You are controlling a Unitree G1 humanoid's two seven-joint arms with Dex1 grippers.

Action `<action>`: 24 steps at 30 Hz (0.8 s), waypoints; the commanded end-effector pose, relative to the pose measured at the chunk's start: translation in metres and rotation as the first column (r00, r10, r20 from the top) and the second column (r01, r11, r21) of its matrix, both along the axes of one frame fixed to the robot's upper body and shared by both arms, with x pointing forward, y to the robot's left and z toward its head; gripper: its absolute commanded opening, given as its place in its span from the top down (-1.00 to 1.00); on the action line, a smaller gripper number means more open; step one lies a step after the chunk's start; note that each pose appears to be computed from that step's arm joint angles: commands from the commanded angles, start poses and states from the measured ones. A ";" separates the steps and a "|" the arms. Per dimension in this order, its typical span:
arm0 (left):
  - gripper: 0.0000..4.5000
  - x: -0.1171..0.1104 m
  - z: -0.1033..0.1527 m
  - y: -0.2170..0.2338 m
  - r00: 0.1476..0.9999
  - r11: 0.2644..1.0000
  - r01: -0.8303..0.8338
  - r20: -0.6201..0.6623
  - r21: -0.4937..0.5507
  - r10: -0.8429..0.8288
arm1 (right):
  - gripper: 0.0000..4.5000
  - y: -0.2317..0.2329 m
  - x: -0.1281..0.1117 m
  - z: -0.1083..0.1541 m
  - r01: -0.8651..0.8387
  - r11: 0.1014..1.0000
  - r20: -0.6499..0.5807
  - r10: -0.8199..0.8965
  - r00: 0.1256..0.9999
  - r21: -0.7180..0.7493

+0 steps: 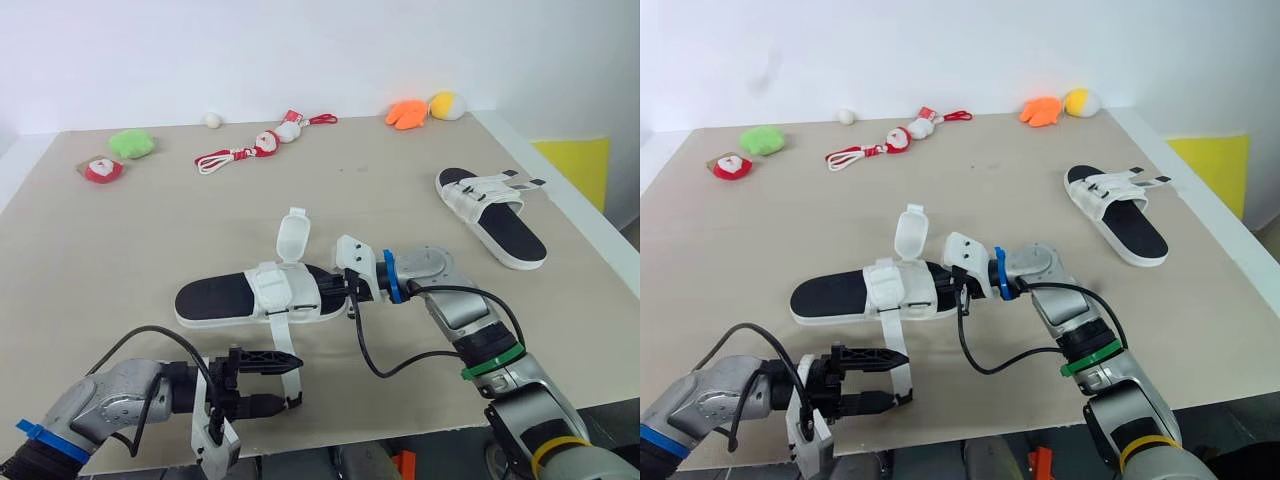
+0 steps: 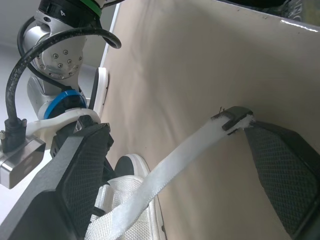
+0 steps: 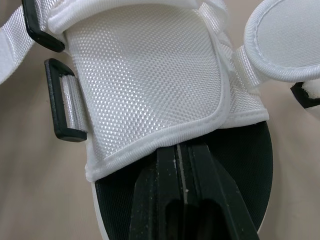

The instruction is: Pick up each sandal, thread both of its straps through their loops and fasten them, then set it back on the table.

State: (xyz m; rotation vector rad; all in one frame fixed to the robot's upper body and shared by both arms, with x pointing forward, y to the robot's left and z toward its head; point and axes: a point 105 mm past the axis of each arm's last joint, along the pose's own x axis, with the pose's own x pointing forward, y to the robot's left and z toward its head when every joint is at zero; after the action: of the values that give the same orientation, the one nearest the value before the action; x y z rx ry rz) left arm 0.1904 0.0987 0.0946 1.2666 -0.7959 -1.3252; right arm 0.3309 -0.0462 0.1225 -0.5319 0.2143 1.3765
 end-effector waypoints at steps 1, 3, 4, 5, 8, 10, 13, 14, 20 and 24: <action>-0.97 0.000 -0.009 0.000 1.000 0.999 0.003 0.001 0.039 -0.003 | 1.00 -0.002 -0.002 -0.006 0.004 1.000 -0.010 -0.005 1.000 -0.027; -0.97 0.001 -0.010 0.000 1.000 0.999 0.004 0.002 0.053 -0.004 | 1.00 -0.002 -0.002 -0.006 0.006 1.000 -0.010 -0.006 1.000 -0.026; -0.97 0.000 -0.011 0.000 1.000 0.998 0.006 0.003 0.061 -0.006 | 1.00 -0.002 -0.002 -0.006 0.006 1.000 -0.010 -0.006 1.000 -0.026; -0.97 0.000 -0.012 0.000 1.000 0.998 0.005 0.000 0.064 -0.005 | 1.00 -0.002 -0.002 -0.006 0.006 1.000 -0.010 -0.006 1.000 -0.026; -0.87 0.001 -0.016 0.000 1.000 0.996 0.002 -0.010 0.088 -0.001 | 1.00 -0.002 -0.003 -0.006 0.008 1.000 -0.010 -0.008 1.000 -0.026; -0.69 0.001 -0.018 0.000 1.000 0.996 0.001 -0.019 0.093 0.001 | 1.00 -0.002 -0.003 -0.006 0.008 1.000 -0.010 -0.008 1.000 -0.025; -0.16 0.001 -0.021 0.000 0.999 0.995 0.000 -0.032 0.097 0.003 | 1.00 -0.002 -0.002 -0.006 0.010 1.000 -0.010 -0.010 1.000 -0.024; 0.05 0.001 -0.023 0.000 0.999 0.995 -0.001 -0.040 0.099 0.005 | 1.00 -0.002 -0.002 -0.006 0.011 1.000 -0.010 -0.011 1.000 -0.024; 0.99 -0.004 -0.023 0.000 0.984 1.000 -0.011 -0.178 0.029 0.016 | 1.00 -0.003 -0.002 -0.006 0.014 1.000 -0.009 -0.014 1.000 -0.027; 0.99 -0.002 -0.016 0.007 0.926 0.995 -0.094 -0.369 -0.021 0.080 | 1.00 -0.003 -0.002 -0.006 0.012 0.999 -0.009 -0.013 1.000 -0.029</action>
State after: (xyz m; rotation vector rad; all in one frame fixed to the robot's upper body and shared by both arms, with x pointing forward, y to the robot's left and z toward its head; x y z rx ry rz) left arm 0.1960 0.1030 0.0904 1.0603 -0.6142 -1.3549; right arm 0.3305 -0.0473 0.1208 -0.5374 0.2220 1.3653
